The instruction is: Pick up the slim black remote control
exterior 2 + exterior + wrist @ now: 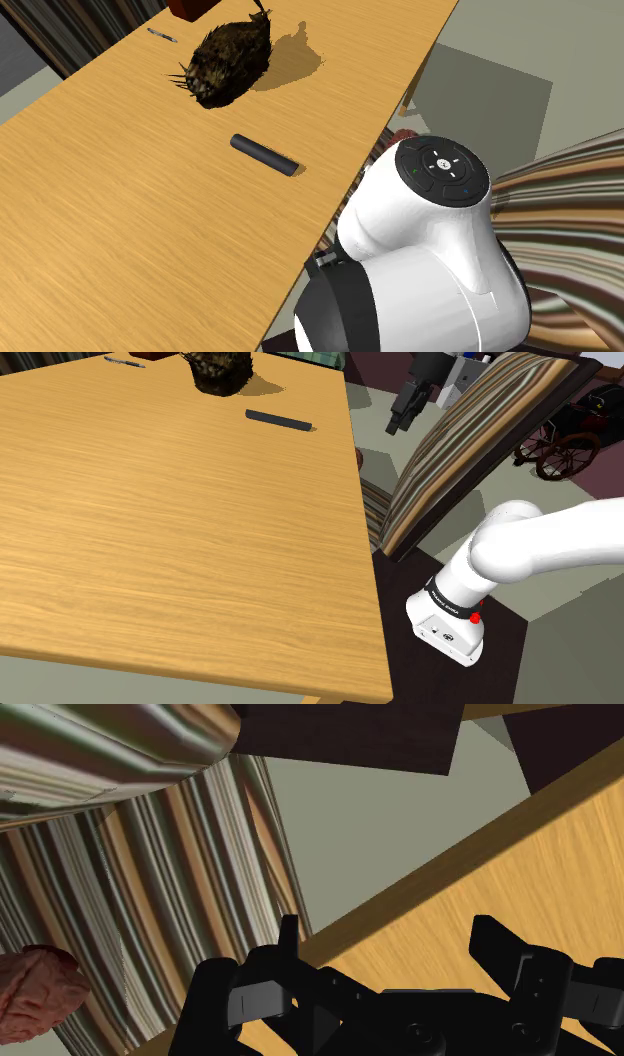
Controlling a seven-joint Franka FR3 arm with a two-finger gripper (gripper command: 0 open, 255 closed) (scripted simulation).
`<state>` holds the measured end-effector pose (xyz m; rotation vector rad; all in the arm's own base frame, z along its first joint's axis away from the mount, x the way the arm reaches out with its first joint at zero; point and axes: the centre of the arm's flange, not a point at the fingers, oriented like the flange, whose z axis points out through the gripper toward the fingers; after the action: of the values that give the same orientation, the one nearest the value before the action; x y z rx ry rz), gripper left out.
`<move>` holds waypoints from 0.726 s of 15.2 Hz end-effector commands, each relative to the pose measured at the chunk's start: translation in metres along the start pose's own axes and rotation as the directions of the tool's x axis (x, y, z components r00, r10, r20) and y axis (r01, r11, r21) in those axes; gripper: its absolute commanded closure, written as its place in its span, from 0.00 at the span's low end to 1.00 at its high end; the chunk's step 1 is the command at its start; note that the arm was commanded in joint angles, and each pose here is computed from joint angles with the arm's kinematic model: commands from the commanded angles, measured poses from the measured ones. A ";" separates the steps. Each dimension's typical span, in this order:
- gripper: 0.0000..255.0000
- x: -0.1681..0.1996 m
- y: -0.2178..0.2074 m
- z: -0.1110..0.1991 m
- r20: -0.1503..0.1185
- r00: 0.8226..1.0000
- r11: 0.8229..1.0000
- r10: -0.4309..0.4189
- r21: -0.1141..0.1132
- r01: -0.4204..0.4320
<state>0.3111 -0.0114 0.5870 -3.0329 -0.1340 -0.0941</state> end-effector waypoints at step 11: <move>0.00 0.132 -0.007 0.024 0.028 0.981 0.979 -0.193 -0.056 0.194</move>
<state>0.4295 0.0058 0.5784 -3.0690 -0.4034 -0.0835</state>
